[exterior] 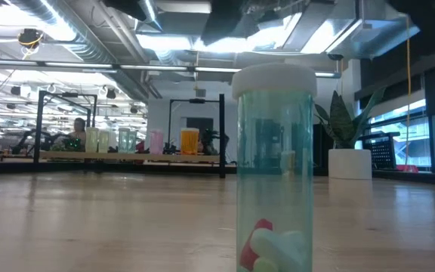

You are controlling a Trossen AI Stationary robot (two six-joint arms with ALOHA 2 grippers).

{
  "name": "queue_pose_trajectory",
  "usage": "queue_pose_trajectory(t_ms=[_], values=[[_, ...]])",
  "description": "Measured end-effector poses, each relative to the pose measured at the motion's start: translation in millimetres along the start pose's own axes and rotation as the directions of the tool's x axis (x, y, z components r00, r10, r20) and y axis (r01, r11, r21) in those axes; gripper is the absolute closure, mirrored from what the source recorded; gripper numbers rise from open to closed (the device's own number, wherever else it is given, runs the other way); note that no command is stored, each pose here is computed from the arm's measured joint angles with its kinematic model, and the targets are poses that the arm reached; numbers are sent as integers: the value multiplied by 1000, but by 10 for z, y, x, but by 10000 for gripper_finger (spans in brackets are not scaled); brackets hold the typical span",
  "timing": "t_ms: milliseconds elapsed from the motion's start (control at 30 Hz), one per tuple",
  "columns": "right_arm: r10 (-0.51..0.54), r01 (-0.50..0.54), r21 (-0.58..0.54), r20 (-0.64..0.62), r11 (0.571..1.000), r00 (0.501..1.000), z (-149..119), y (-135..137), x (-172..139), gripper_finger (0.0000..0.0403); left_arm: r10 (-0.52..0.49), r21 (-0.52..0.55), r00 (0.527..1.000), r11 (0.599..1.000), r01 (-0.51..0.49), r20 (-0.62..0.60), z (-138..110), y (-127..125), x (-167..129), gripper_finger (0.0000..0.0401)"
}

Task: Pick and place medicine bottles onto shelf by color
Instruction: Put the green pill bottle on the shelf and align it with the other green pill bottles

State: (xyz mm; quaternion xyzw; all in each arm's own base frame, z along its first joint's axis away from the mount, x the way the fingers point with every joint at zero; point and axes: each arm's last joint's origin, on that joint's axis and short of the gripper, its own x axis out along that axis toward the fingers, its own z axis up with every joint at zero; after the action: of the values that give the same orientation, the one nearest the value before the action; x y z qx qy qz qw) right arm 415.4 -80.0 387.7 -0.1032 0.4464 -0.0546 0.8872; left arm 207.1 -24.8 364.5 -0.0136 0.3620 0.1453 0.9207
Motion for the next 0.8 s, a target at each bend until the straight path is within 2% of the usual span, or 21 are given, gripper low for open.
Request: queue_pose_trajectory(t_ms=[100,233,467,667,800], values=[[-20,20,14,7,1000,1000,-35,74,-368,144,0,-1,1000,1000,0,1,1,0,0,89],[6,-6,-3,2,1000,1000,-125,200,-783,144,-11,-2,1000,1000,11,5,7,-5,0,89],[98,-100,-33,-50,994,994,-278,600,-1254,144,-156,14,987,988,157,-31,-10,-91,-9,89],[199,-201,-70,-39,977,979,-357,972,-1564,144,-270,146,963,952,269,-13,1,-454,48,89],[251,-249,-112,4,962,968,-414,1168,-1798,144,-317,186,948,931,315,-15,46,-724,150,89]])
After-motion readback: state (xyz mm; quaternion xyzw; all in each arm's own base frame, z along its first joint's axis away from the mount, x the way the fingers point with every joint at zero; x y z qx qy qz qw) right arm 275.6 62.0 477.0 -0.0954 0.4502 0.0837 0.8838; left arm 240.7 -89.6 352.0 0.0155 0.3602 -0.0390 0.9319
